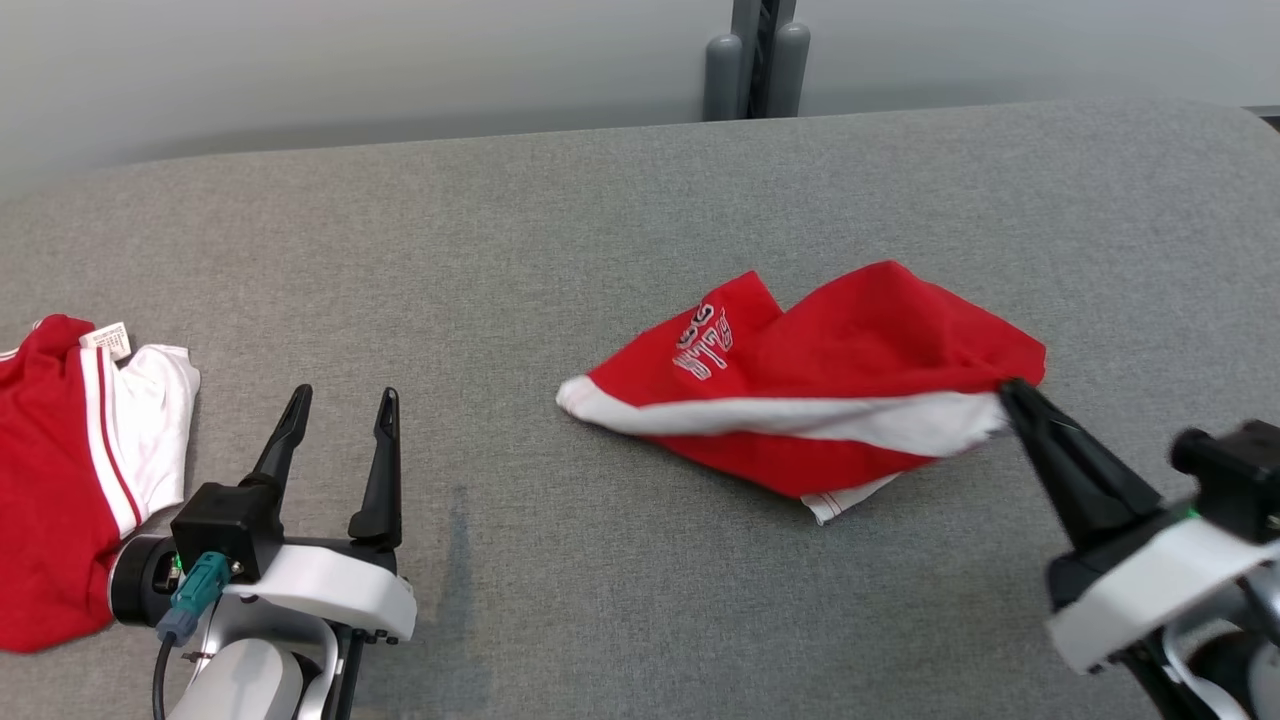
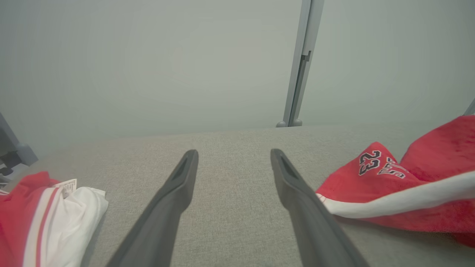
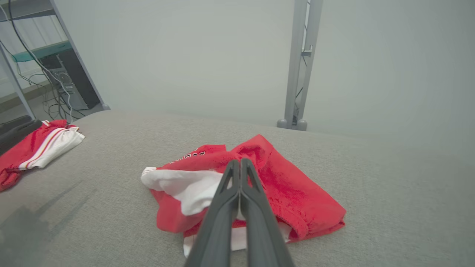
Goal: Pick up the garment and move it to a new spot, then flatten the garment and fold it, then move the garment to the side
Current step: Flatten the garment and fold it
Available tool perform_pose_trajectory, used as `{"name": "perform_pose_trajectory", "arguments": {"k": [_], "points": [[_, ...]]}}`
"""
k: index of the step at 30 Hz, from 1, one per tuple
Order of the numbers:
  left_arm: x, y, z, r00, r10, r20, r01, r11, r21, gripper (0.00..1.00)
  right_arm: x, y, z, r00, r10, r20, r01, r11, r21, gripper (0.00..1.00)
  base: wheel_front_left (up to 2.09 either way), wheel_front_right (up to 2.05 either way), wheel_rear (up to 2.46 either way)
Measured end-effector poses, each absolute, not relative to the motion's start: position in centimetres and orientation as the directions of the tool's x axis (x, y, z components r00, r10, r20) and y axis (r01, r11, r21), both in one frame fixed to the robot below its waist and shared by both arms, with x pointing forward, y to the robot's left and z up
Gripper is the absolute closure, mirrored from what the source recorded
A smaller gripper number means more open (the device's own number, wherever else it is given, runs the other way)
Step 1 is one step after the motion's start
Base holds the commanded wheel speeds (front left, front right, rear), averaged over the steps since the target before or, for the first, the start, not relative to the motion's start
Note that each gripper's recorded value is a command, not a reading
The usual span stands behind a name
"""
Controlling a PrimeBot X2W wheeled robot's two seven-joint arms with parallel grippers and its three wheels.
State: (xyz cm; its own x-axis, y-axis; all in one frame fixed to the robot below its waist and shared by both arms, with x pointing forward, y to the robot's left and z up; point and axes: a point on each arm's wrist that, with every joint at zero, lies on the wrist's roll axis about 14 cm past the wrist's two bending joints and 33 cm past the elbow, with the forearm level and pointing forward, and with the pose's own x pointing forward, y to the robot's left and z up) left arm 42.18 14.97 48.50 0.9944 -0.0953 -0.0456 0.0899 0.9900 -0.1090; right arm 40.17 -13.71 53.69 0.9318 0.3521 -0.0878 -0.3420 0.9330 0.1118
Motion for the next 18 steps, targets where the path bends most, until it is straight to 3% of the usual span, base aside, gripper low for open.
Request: {"name": "perform_pose_trajectory", "arguments": {"k": [9, 18], "points": [[42.3, 14.2, 48.0, 0.991, -0.117, -0.06, 0.11, 0.987, -0.114, 0.0, 38.8, -19.0, 47.0, 0.95, 0.173, -0.26, -0.117, 0.969, 0.217, 1.0, 0.0, 0.0, 0.0], [42.8, 14.2, 48.1, 0.991, -0.123, -0.059, 0.116, 0.987, -0.111, 0.0, 40.8, -19.1, 43.0, 0.946, 0.15, -0.287, -0.078, 0.965, 0.25, 1.0, 0.0, 0.0, 0.0]]}}
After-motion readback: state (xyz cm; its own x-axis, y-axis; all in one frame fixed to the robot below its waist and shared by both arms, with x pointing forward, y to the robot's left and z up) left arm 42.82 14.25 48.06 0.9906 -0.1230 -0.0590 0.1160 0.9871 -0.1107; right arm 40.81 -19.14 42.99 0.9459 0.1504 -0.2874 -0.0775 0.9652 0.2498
